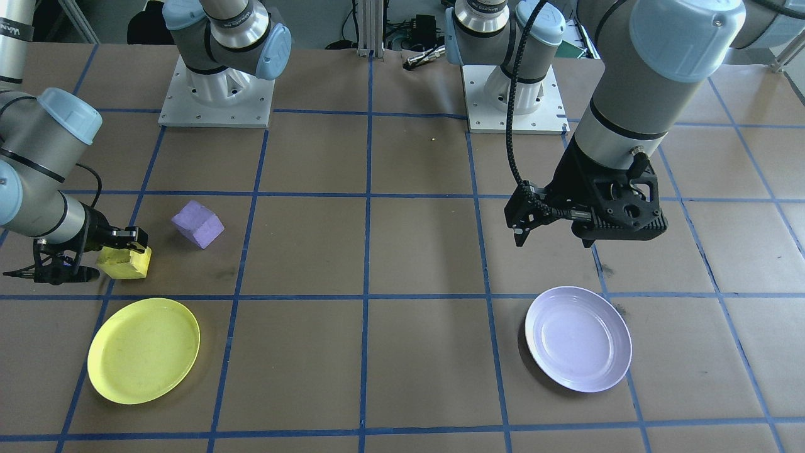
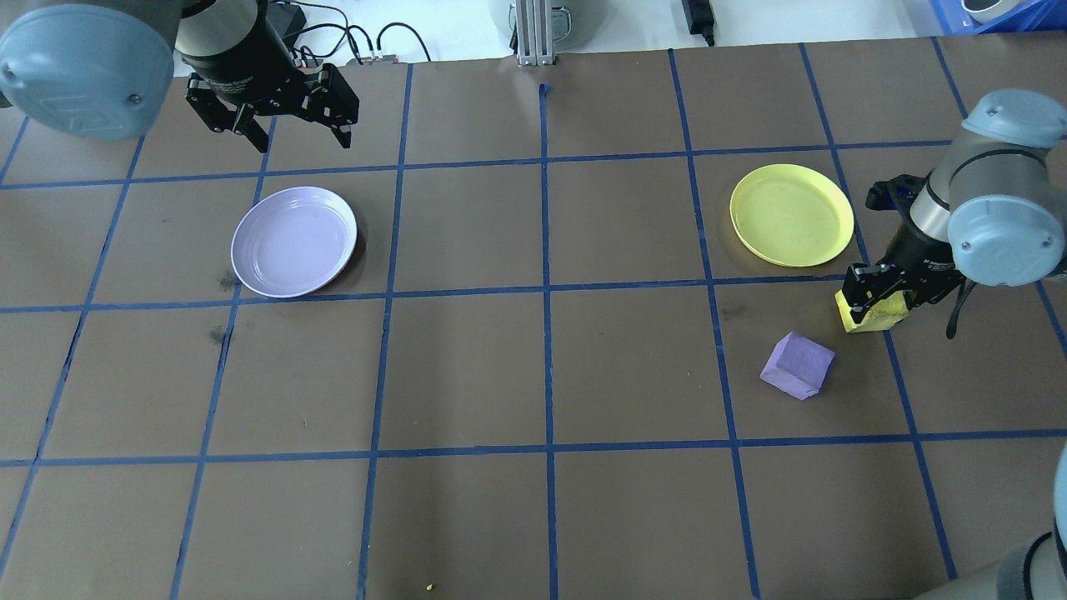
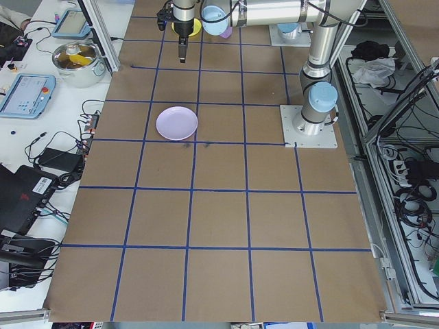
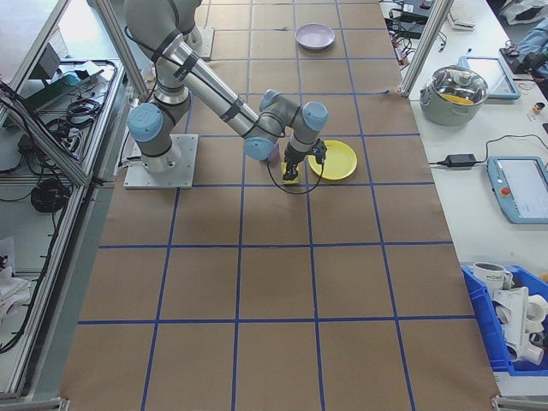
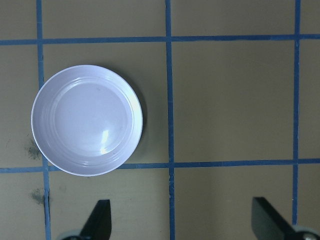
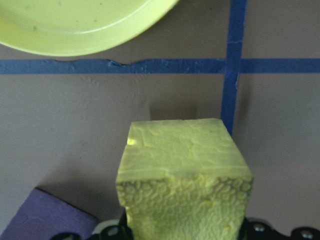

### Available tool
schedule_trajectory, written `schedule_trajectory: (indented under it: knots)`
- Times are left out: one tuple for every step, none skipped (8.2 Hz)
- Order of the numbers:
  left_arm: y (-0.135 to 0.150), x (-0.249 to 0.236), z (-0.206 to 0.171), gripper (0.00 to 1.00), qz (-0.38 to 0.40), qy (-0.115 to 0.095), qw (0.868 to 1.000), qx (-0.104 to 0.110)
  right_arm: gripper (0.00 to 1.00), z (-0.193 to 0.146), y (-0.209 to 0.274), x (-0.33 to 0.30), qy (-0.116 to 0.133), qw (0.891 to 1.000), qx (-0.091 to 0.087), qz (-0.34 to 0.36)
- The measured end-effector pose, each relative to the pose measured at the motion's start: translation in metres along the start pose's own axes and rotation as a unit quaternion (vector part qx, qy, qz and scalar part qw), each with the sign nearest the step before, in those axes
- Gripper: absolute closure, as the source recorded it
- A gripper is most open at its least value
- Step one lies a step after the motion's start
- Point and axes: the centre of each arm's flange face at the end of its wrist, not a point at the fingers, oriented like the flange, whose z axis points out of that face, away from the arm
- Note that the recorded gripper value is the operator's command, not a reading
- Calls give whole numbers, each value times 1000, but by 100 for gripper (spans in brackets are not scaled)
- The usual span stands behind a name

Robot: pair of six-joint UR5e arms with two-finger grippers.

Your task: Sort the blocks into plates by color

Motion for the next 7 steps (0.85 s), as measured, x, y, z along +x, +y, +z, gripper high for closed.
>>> schedule_trajectory:
  knots:
    - [0,0,0,0,0,0,1000,0,79,-18,2,-6,0,1000,5,12]
    - [-1,0,-1,0,0,0,1000,1,79,-37,-2,-18,2,1000,11,16]
    - [-1,0,-1,0,0,0,1000,1,79,-53,-14,-35,9,1000,22,8]
    - [-1,0,-1,0,-1,0,1000,1,79,-61,-35,-50,14,999,29,-5]
    - [-1,0,-1,0,-1,0,1000,1,79,-58,-60,-56,16,999,28,-13]
    - [-1,0,-1,0,-1,0,1000,2,34,-44,-84,-56,13,1000,20,-20]
    - [-1,0,-1,0,-1,0,1000,1,0,-34,-98,-56,12,999,21,-23]
